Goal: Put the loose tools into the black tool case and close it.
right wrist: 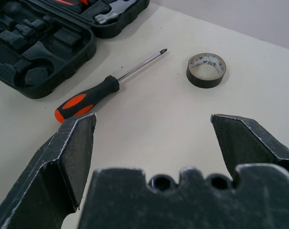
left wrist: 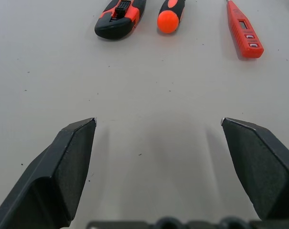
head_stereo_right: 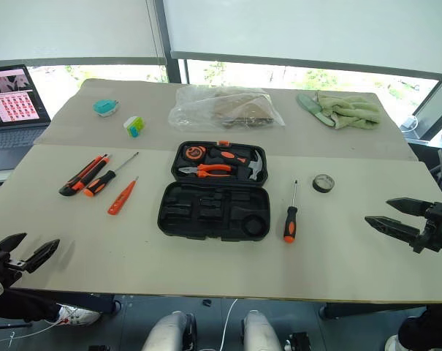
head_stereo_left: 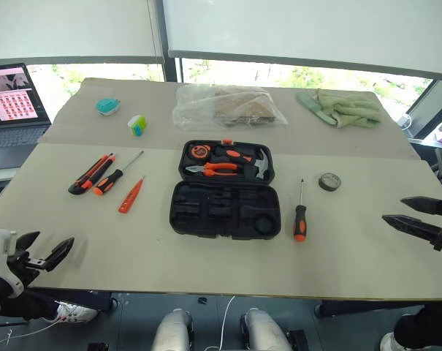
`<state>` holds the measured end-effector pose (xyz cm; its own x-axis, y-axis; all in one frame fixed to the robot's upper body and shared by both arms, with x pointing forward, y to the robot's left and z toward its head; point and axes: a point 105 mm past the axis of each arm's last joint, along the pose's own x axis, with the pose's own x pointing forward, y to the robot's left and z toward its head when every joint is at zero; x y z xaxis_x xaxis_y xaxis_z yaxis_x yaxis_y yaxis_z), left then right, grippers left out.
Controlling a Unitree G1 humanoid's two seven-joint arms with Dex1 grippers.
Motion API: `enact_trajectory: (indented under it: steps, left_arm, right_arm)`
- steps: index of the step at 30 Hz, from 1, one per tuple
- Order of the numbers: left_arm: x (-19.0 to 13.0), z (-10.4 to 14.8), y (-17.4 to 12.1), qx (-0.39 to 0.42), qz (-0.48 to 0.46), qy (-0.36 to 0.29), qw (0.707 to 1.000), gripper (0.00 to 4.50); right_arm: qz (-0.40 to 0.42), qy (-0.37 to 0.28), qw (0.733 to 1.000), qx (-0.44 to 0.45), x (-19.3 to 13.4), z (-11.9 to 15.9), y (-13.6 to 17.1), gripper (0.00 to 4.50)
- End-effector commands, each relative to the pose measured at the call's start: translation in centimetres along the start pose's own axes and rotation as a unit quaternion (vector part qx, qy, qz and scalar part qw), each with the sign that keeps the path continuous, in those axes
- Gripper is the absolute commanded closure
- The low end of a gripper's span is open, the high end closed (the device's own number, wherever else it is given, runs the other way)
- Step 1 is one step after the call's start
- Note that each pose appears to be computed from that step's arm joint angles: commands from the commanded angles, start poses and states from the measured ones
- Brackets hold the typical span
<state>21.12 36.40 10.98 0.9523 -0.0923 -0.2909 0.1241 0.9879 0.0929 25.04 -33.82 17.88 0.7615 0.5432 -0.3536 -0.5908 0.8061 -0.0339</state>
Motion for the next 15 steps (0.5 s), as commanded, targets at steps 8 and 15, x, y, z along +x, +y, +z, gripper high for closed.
enact_trajectory:
  steps: [8, 15]
  left_arm:
    - [2.7, 5.1, -2.5, 0.006, -0.041, -0.052, 0.998, 0.00]
    - [7.6, 8.7, -2.6, 0.062, -0.075, -0.033, 0.995, 0.00]
  right_arm:
    - [0.011, -0.020, 0.999, -0.044, 0.8, 2.9, 1.6, 0.05]
    - [0.117, -0.075, 0.985, -0.101, 3.6, 8.0, 8.2, 0.05]
